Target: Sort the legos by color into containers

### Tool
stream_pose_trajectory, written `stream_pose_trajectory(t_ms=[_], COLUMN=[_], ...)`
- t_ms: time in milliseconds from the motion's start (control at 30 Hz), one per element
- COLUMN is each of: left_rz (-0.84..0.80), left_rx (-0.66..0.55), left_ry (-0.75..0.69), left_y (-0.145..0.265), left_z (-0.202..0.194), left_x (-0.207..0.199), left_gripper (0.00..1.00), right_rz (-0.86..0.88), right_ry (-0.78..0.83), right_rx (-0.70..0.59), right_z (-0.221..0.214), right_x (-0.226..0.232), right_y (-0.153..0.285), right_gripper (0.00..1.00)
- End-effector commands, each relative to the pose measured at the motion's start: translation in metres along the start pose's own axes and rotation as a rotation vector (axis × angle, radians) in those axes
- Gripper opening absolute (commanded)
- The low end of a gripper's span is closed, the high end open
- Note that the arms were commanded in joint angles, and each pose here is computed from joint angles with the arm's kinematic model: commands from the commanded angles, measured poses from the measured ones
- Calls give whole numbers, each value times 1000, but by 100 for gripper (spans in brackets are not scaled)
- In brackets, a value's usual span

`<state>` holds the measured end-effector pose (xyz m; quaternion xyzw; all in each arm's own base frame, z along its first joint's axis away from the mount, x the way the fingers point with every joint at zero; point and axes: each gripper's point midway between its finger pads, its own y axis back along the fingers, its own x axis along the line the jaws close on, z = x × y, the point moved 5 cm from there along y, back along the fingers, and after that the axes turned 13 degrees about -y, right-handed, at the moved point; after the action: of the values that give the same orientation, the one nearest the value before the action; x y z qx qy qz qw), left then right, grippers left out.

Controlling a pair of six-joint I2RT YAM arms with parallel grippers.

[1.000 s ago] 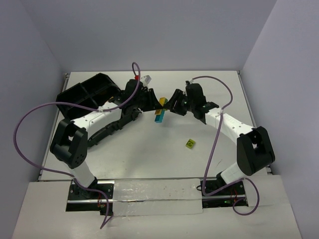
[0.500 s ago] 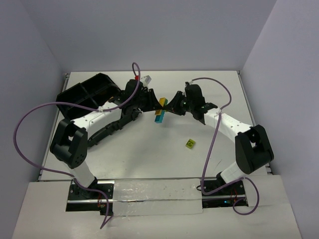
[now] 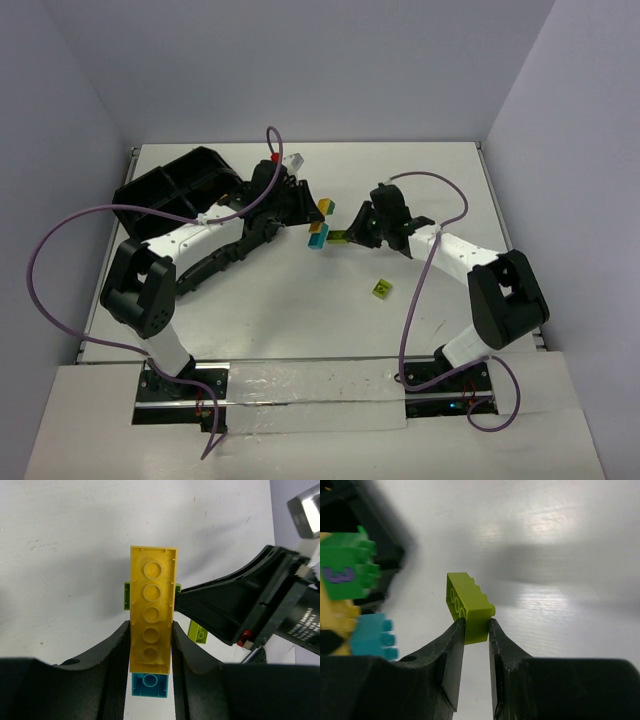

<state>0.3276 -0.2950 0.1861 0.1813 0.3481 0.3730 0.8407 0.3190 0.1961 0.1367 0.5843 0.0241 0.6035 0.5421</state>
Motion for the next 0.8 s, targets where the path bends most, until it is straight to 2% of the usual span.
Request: stream_pose_trajectory(t_ms=[0,33,100,133,167,300,467,567,767], left_rz=[-28,-34,-42,-49,-65,-122,-272,-267,-264], left_rx=[-45,-45,-23,-12,3,63,113,165,214], left_ry=[-47,-50,-45,-42,-39,-22,6,2,-13], left_y=[10,10,10,10,11,16,28,29,29], left_z=[23,26,28,29,30,30,18,9,2], left_x=[-13,-15,-14,-14,-15,-13,-17,-14,-11], left_gripper=[0,0,0,0,0,0,0,0,0], right_rz=[-70,-72,-52,-41,-33,-33,49,138,286], right_ry=[40,45,72,87,109,212,444,570,781], right_rx=[-3,2,26,39,46,16,-31,-112,-195], right_z=[-3,-4,-7,-8,-8,3,20,27,28], right_x=[-22,-24,-24,-24,-22,-12,14,25,40], right_y=[-5,-6,-7,-6,-5,11,38,52,63], right_gripper=[19,24,46,54,58,59,59,59,60])
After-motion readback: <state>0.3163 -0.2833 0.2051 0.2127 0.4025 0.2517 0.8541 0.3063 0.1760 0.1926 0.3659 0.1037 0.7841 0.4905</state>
